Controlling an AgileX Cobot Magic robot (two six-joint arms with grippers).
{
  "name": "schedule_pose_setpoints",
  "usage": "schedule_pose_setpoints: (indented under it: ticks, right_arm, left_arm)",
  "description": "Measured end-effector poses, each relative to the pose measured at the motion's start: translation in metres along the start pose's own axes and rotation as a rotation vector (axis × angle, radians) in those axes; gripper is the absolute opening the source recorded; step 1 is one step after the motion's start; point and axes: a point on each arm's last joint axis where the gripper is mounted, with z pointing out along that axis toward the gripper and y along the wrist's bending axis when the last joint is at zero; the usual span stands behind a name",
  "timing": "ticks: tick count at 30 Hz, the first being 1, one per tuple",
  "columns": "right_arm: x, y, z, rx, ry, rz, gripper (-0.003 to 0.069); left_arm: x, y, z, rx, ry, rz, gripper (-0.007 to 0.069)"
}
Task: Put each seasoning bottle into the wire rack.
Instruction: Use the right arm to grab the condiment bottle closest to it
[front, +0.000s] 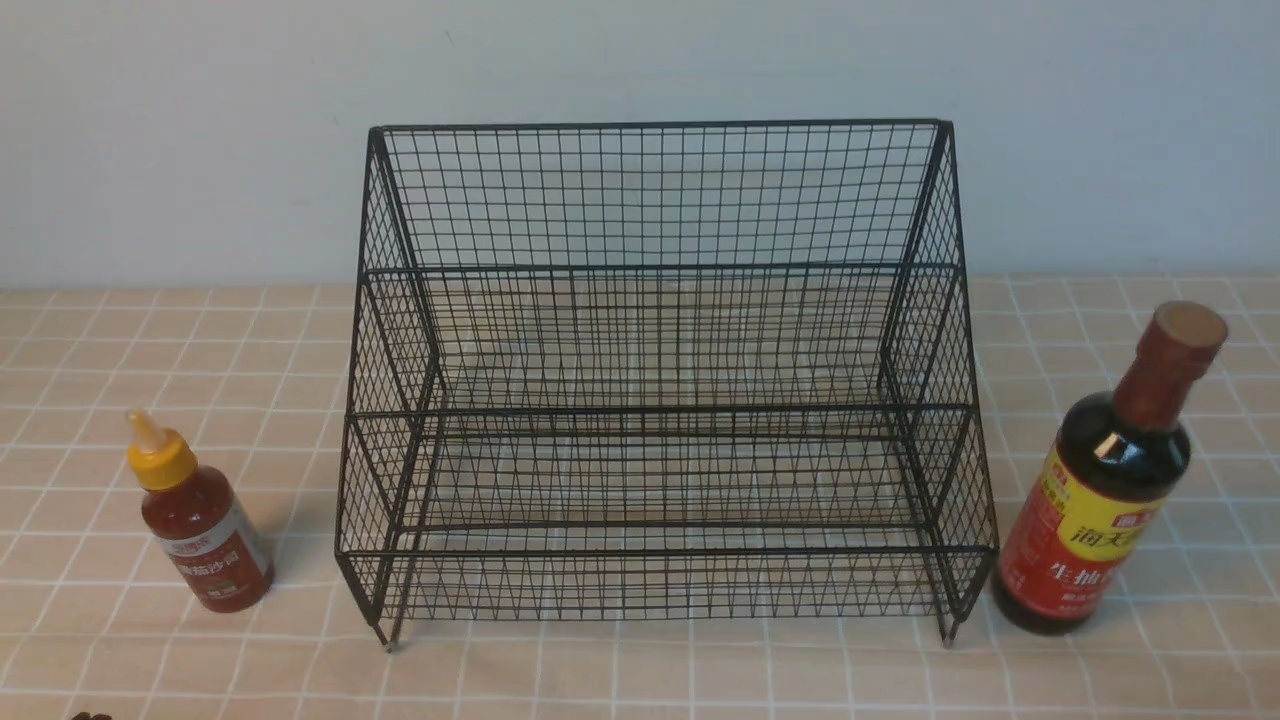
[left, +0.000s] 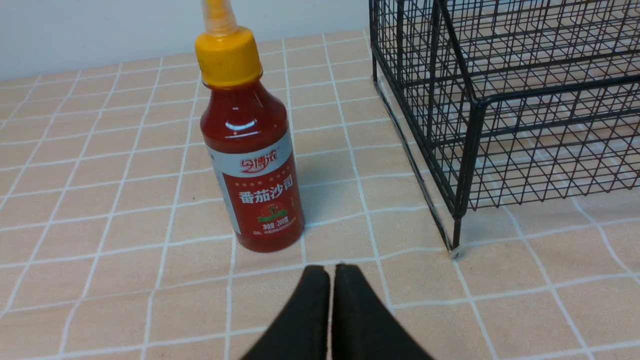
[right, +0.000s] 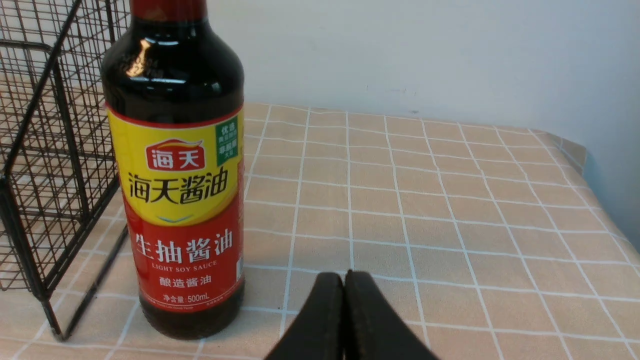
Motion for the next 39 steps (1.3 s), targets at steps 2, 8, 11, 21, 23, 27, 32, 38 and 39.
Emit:
schedule_pose_setpoints:
  ticks: [2, 8, 11, 21, 23, 27, 32, 38, 39]
  right_arm:
    - [0.0, 0.0, 0.0, 0.0, 0.0, 0.0, -0.0012]
    - [0.0, 0.0, 0.0, 0.0, 0.0, 0.0, -0.0012]
    - [0.0, 0.0, 0.0, 0.0, 0.0, 0.0, -0.0012]
    - [0.0, 0.0, 0.0, 0.0, 0.0, 0.0, -0.0012]
    - [0.0, 0.0, 0.0, 0.0, 0.0, 0.0, -0.0012]
    - [-0.006, 0.0, 0.0, -0.005, -0.08, 0.083, -0.0012]
    - [-0.026, -0.006, -0.004, 0.01, -0.316, 0.384, -0.0012]
    - [-0.033, -0.014, -0.008, 0.037, -0.431, 0.602, -0.0012]
    - [-0.033, -0.014, -0.008, 0.037, -0.431, 0.604, -0.0012]
  left_arm:
    - [0.0, 0.0, 0.0, 0.0, 0.0, 0.0, -0.0006]
    - [0.0, 0.0, 0.0, 0.0, 0.0, 0.0, -0.0006]
    - [0.0, 0.0, 0.0, 0.0, 0.0, 0.0, -0.0006]
    - [0.0, 0.0, 0.0, 0.0, 0.0, 0.0, -0.0006]
    - [0.0, 0.0, 0.0, 0.0, 0.0, 0.0, -0.0006]
    - [0.0, 0.0, 0.0, 0.0, 0.0, 0.0, -0.0006]
    - [0.0, 0.0, 0.0, 0.0, 0.0, 0.0, -0.0006]
    - [0.0, 0.0, 0.0, 0.0, 0.0, 0.0, -0.0006]
    - [0.0, 0.0, 0.0, 0.0, 0.0, 0.0, -0.0006]
